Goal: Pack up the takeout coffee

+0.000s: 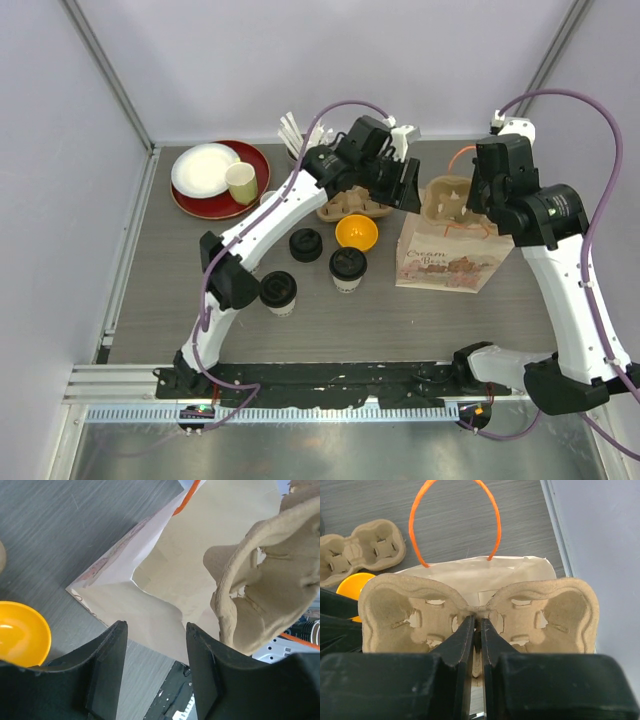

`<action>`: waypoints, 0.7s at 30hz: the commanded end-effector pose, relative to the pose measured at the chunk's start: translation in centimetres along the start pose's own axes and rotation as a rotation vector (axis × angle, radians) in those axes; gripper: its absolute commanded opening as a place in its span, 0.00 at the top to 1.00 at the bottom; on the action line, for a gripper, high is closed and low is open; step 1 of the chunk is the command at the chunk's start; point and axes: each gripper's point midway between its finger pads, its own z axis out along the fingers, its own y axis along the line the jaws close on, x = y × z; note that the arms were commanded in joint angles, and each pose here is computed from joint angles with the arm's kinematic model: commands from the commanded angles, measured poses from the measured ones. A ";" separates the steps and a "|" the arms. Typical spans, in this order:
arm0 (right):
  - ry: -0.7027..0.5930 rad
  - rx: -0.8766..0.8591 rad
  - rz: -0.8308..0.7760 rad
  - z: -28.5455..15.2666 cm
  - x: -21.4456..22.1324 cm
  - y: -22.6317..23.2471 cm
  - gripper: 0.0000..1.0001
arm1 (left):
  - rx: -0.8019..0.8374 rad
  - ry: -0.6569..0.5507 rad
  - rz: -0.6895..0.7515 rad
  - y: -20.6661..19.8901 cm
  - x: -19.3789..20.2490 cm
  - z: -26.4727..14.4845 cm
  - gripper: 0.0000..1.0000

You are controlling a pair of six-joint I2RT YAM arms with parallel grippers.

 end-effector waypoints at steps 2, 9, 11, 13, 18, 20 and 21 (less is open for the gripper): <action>-0.011 -0.049 0.024 0.4 0.3 0.6 0.99 | 0.022 -0.042 -0.008 -1.8 -0.9 0.4 0.51; 0.046 -0.061 -0.003 2.4 1.9 1.3 0.99 | 0.003 -0.031 -0.018 -1.6 -0.4 -0.2 0.72; 0.056 -0.063 -0.003 2.7 2.2 1.2 0.99 | 0.006 -0.022 -0.026 -1.7 -0.2 -0.4 0.82; 0.065 -0.065 -0.006 3.2 2.5 1.2 0.99 | 0.006 -0.012 -0.032 -1.7 0.1 -0.5 0.89; 0.097 -0.053 -0.018 4.1 3.5 0.9 0.99 | 0.011 -0.005 -0.048 -2.2 0.3 -1.2 1.00; 0.102 -0.046 -0.016 4.1 3.6 0.7 0.99 | 0.010 0.001 -0.054 -2.3 0.5 -1.3 1.00; 0.102 -0.039 -0.016 3.9 3.6 0.5 0.99 | 0.012 -0.006 -0.052 -2.5 0.4 -1.8 1.00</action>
